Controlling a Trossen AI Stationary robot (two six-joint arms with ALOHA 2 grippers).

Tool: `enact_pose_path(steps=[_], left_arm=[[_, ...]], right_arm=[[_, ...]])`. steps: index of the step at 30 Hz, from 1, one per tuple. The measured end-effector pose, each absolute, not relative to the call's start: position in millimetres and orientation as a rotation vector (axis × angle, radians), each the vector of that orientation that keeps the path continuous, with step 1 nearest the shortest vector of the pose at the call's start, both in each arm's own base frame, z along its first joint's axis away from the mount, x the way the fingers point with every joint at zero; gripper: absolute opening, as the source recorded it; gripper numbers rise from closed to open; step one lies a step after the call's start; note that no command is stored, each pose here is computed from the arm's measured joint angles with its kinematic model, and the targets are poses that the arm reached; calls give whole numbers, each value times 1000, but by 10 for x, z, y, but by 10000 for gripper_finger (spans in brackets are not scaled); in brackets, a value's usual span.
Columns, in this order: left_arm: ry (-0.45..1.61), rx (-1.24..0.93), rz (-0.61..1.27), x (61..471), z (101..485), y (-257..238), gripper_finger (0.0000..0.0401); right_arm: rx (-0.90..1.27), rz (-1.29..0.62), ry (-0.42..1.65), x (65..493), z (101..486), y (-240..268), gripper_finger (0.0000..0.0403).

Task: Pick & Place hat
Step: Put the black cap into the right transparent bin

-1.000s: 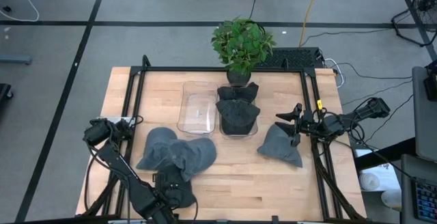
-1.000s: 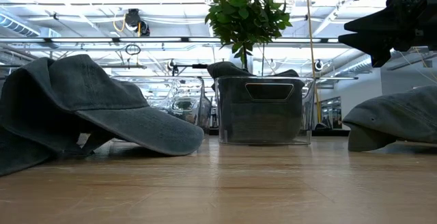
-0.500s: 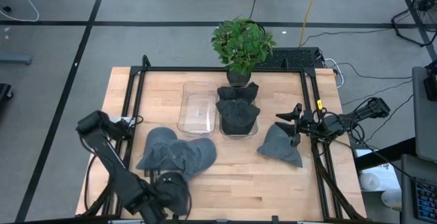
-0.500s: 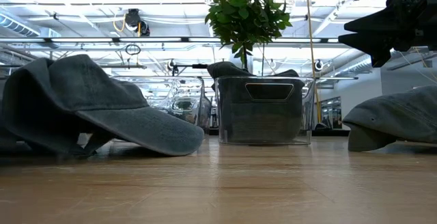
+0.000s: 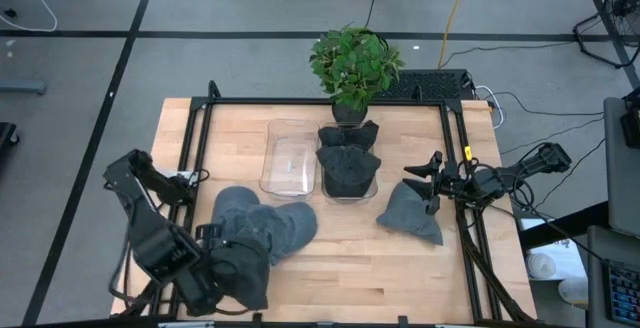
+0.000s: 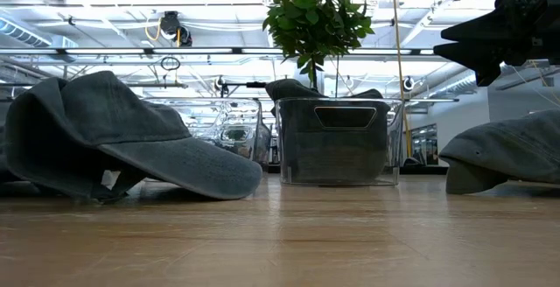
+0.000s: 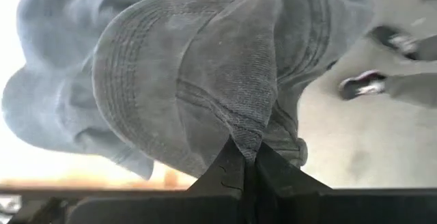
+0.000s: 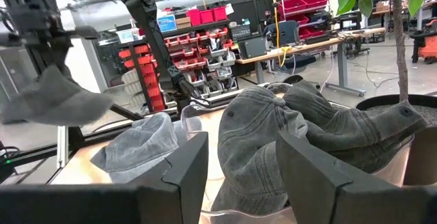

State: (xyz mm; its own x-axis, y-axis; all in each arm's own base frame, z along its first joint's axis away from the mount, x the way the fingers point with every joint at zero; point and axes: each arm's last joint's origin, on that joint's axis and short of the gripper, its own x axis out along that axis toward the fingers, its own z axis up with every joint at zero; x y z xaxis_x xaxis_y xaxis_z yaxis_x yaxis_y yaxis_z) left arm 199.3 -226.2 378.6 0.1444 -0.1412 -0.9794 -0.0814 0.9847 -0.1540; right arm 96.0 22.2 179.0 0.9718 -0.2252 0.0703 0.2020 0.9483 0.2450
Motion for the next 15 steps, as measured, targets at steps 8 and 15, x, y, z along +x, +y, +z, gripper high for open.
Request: enact_pose_path(steps=[8,15], left_arm=[[1354,-270,-126,1968,4105,-2207,1],[1334,-347,-177,1859,4296,-2103,0]], right_arm=[[239,-218,-98,960,1790,222,160],[239,-218,-98,960,1790,222,160]])
